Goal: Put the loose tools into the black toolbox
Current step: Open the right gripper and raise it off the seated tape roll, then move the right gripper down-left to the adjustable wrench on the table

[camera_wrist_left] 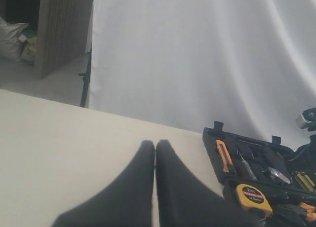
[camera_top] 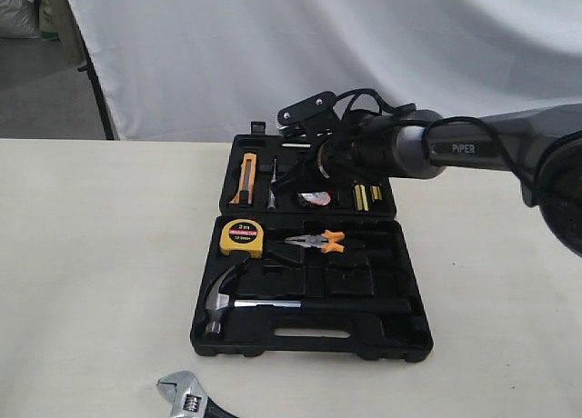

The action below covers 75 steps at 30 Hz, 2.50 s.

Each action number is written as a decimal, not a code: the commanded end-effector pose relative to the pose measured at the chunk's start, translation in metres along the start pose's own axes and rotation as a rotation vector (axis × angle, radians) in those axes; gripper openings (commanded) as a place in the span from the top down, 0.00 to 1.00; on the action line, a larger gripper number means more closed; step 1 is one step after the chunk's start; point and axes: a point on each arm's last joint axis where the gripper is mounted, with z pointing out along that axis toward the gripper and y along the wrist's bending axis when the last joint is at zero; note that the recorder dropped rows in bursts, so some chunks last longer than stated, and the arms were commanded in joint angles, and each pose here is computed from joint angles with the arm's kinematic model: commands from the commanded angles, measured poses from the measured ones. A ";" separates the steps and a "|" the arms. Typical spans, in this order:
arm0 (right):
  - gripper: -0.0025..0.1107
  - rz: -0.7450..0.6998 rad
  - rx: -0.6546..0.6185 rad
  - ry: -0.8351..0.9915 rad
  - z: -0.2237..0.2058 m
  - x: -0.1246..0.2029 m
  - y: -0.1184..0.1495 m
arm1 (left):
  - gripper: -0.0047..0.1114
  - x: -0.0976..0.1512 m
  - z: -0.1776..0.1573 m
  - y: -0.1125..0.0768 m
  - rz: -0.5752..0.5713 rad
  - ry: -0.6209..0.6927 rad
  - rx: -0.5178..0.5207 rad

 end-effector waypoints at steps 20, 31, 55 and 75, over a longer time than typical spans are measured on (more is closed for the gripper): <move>0.97 -0.037 -0.077 0.000 0.026 0.021 0.014 | 0.95 -0.002 0.000 0.001 0.000 -0.020 -0.021; 0.97 -0.065 0.103 0.036 -0.021 -0.011 -0.017 | 0.95 -0.002 0.000 0.001 0.000 -0.020 -0.021; 0.97 -0.418 -0.118 0.290 -0.089 -0.013 0.054 | 0.95 -0.002 0.000 0.001 0.000 -0.020 -0.021; 0.97 -0.582 -0.496 0.466 -0.177 0.007 0.150 | 0.95 -0.002 0.000 0.001 0.000 -0.020 -0.021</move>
